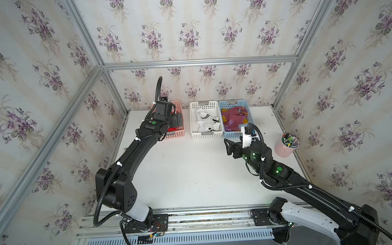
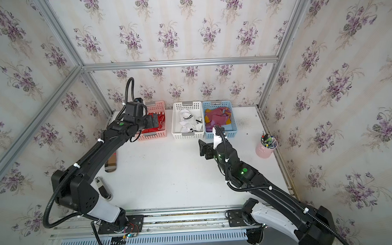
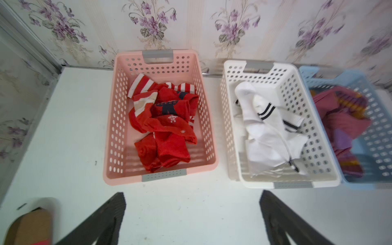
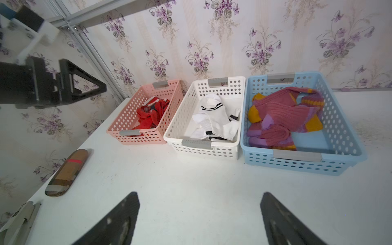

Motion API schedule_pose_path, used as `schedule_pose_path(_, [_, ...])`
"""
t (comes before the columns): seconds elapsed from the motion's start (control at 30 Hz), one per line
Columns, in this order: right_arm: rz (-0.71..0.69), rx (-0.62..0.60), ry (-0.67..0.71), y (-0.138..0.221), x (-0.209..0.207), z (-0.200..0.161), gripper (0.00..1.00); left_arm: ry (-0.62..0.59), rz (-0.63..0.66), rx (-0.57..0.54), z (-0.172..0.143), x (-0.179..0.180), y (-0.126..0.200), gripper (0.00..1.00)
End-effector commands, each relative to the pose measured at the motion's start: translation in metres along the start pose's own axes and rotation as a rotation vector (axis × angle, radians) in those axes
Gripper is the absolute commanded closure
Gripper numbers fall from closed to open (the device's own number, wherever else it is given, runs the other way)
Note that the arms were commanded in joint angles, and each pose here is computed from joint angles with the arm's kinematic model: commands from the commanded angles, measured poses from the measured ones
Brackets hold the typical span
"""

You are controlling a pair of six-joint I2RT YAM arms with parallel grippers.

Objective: Sort the socks into the basket by color
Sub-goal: Reset both arms

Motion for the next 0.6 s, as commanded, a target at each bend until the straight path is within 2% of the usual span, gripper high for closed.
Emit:
schedule_pose_path(0.0, [-0.076, -0.007, 0.013, 0.006, -0.008, 0.003, 0.0, -0.033, 0.019, -0.014, -0.002, 0.006, 0.016, 0.0])
schedule_pose_path(0.1, [-0.12, -0.036, -0.015, 0.012, -0.016, 0.003, 0.0, -0.043, 0.006, 0.005, -0.016, 0.011, 0.028, 0.0])
schedule_pose_path(0.17, [-0.128, -0.056, -0.042, 0.014, -0.023, 0.003, 0.0, -0.037, -0.012, -0.011, -0.023, 0.014, 0.049, 0.0])
schedule_pose_path(0.27, [-0.133, -0.046, -0.063, 0.011, -0.032, 0.007, 0.0, -0.039, -0.033, 0.01, -0.037, 0.016, 0.063, 0.0])
schedule_pose_path(0.43, [-0.248, -0.044, -0.063, 0.007, -0.044, 0.016, 0.0, -0.026, -0.017, -0.011, -0.044, 0.024, 0.083, 0.0])
schedule_pose_path(0.5, [-0.323, -0.074, -0.038, 0.009, -0.05, 0.018, 0.0, -0.067, -0.03, -0.048, -0.044, 0.026, 0.087, 0.0])
schedule_pose_path(0.57, [-0.409, -0.091, -0.028, 0.008, -0.06, 0.018, 0.0, -0.071, 0.035, -0.085, -0.045, 0.033, 0.089, 0.0])
Point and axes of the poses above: each gripper's point midway between its finger pads, its own y axis back along the fingers, its own x axis along the line the jaws close on, z = x × y, the point moved 10 cm from there along y, back along the fingers, and after that the axes turned 6 degrees about y, right-handed, at the moved point
